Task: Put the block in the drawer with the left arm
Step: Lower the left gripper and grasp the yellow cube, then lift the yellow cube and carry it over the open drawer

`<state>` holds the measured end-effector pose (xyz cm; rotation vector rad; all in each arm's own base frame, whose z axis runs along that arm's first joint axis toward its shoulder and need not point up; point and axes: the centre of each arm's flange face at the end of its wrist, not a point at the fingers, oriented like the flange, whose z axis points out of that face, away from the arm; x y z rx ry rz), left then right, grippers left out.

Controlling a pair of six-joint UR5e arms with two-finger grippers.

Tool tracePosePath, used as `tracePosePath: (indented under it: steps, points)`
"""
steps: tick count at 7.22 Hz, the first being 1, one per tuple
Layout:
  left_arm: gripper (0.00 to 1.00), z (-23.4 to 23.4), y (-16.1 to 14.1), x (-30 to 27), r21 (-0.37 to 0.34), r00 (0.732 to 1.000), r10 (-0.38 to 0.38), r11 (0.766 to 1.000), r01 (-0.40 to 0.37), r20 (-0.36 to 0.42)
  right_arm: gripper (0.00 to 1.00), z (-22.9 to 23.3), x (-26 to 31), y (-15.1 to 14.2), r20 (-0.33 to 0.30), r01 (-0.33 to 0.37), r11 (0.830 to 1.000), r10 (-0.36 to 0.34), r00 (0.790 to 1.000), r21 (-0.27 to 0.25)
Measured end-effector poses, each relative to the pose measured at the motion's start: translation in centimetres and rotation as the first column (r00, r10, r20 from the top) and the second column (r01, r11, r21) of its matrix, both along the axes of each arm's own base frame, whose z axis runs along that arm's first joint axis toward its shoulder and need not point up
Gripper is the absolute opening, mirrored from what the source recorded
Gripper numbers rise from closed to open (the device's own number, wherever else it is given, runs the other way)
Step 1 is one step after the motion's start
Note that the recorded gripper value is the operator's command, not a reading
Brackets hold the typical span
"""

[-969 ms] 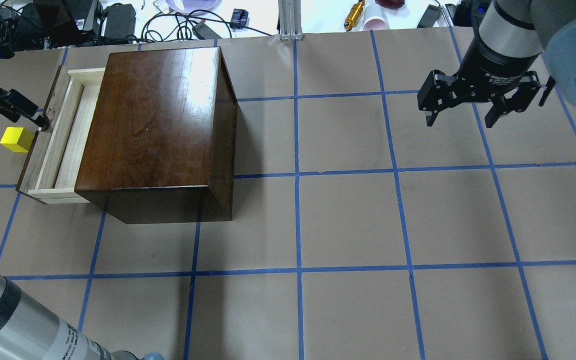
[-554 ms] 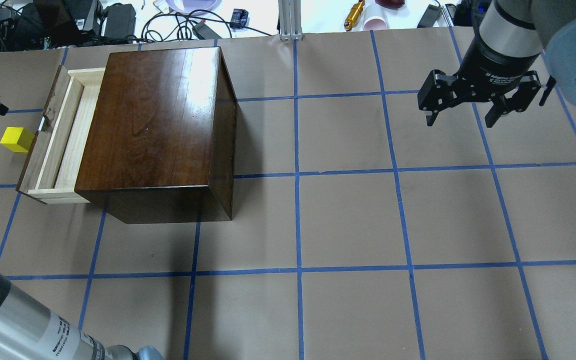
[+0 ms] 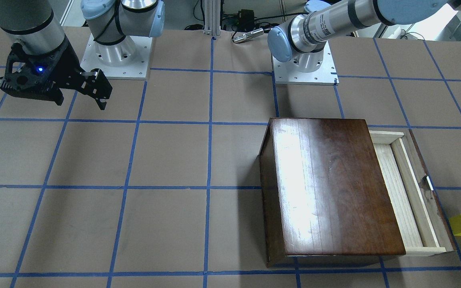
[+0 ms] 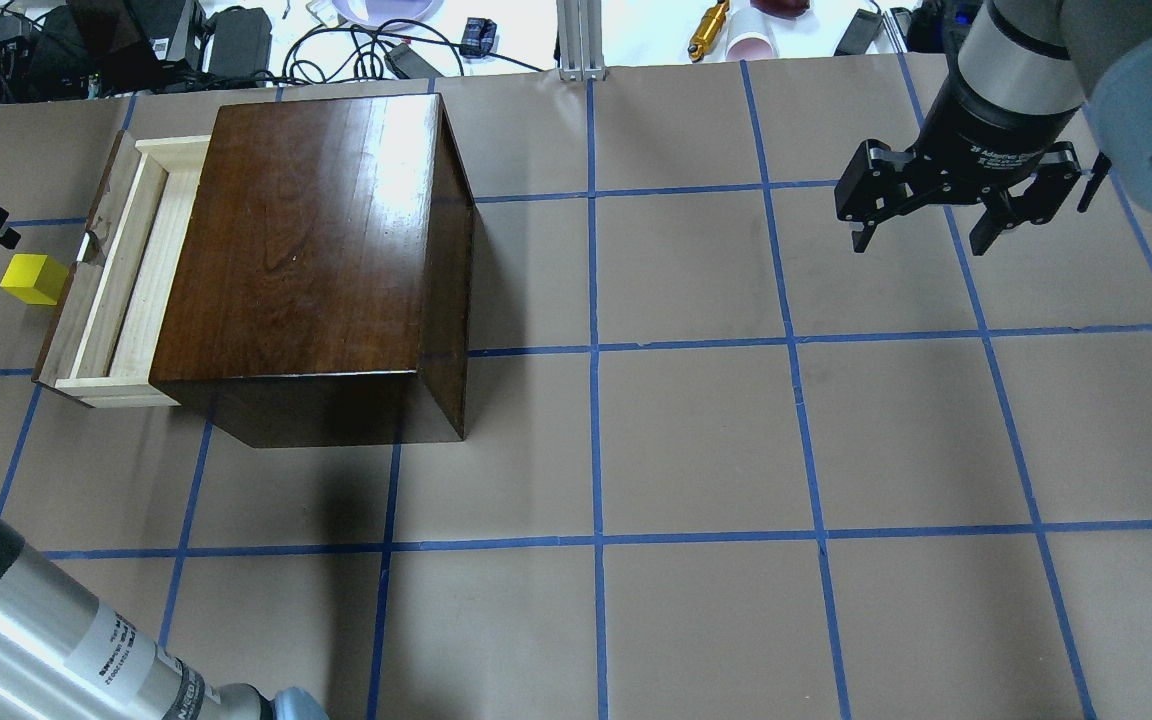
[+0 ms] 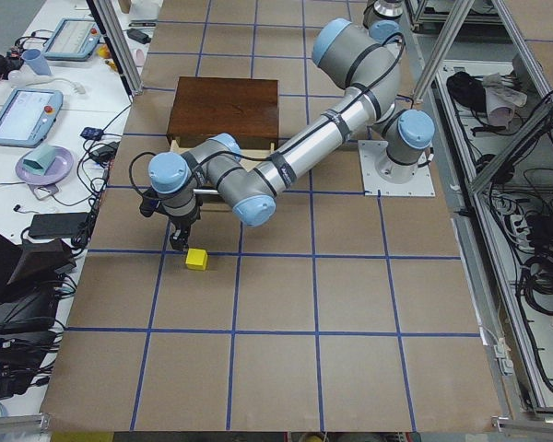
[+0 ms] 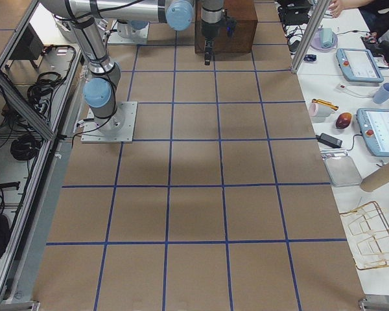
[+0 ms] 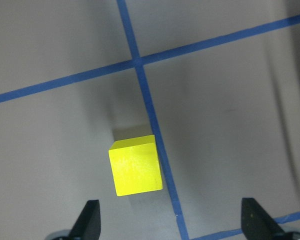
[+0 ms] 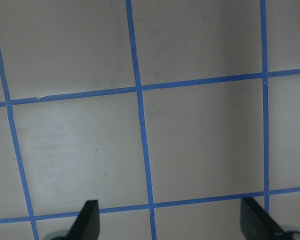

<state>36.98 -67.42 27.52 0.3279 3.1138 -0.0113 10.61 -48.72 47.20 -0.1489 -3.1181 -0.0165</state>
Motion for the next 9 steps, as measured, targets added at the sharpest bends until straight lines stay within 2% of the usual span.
tracePosePath:
  steps: [2,5,6,7,8,9]
  points:
    - [1.00,-3.2,-0.5,0.9,0.027,0.999,0.021,0.999,-0.022,0.028,1.00,0.0,0.0,0.0,0.000,0.000,1.000,0.000,1.000,0.000]
    - [1.00,-6.4,-1.1,1.3,0.033,0.997,0.079,0.996,-0.080,0.025,1.00,0.0,0.0,0.0,0.000,0.000,1.000,0.000,1.000,0.000]
    - [0.74,-7.1,-1.1,1.3,0.037,0.996,0.087,0.995,-0.088,0.020,1.00,0.0,0.0,0.0,0.000,0.000,1.000,0.000,1.000,0.000]
    - [0.27,-7.8,-1.2,1.4,0.041,0.995,0.095,0.995,-0.096,0.014,1.00,0.0,0.0,0.0,0.000,0.000,1.000,0.000,1.000,0.000]
    - [0.11,-8.2,-1.4,1.4,0.042,0.994,0.106,0.993,-0.106,0.011,1.00,0.0,0.0,0.0,0.000,0.000,1.000,0.000,1.000,0.000]
    - [0.00,-8.2,-1.5,1.5,0.038,0.994,0.113,0.993,-0.113,0.011,1.00,0.0,0.0,0.0,0.000,0.000,1.000,0.000,1.000,0.000]
